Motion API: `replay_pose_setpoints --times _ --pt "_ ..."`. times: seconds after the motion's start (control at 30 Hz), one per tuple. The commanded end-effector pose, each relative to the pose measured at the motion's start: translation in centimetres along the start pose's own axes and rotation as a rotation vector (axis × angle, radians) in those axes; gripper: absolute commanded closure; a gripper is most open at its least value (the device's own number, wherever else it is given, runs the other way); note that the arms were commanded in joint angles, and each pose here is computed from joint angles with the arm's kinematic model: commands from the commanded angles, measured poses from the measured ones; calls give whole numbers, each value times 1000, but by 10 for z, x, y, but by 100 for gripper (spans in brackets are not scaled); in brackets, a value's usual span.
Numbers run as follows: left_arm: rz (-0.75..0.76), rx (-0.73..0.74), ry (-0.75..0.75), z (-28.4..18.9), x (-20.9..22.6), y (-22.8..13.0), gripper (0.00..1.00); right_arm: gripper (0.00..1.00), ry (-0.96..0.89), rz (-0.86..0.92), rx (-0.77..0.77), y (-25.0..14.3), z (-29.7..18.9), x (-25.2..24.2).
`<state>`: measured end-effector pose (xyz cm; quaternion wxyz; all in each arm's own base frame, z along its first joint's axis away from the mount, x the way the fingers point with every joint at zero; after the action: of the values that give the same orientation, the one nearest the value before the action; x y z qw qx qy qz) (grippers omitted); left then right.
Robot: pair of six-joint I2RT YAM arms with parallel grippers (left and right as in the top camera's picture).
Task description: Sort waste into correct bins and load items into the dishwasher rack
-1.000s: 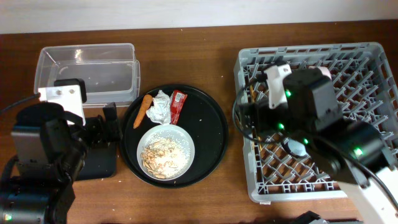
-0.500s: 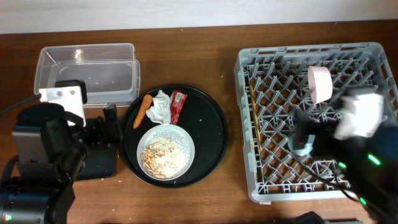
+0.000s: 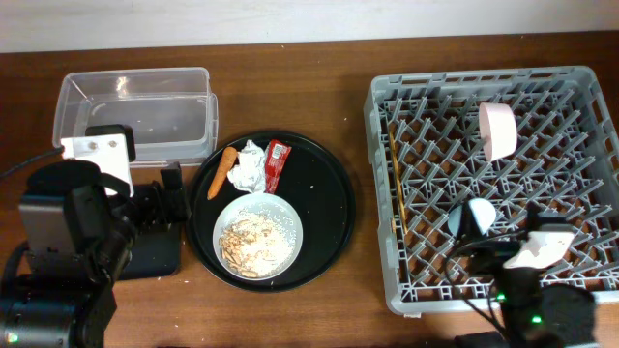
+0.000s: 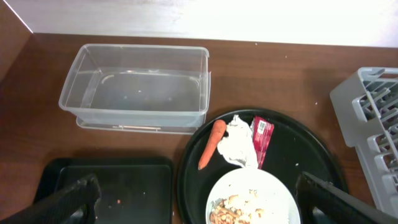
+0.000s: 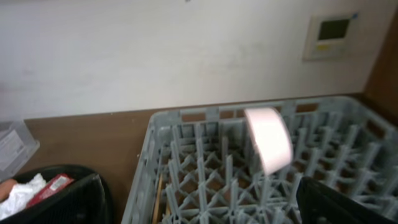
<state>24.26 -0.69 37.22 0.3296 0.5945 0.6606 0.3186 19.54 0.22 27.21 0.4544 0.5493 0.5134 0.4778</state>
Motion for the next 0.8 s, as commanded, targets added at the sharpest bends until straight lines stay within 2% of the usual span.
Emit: replay_pose_setpoints --times 0.0,0.1,0.27,0.77 --pt "-9 -6 6 -1 1 2 1 2 47 9 -3 -45 14 5" --pt "-9 -5 6 -1 1 1 1 2 50 10 -27 -74 24 4" --pt "-8 1 7 -1 1 0 1 2 55 14 -88 -95 42 4" --pt "9 152 29 -4 6 -34 1 2 53 11 -47 -111 45 3"
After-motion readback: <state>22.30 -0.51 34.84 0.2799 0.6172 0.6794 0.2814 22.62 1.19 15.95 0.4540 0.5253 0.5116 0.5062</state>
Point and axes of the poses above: each gripper's point midway between its finger pads, its own z axis out along the fingers, its own x axis along the line the jaws close on, y = z × x, the point moved 2 cm from there along -z, back along the fingers, and after that the axes turned 2 degrees about -z, right-handed, at the moved point
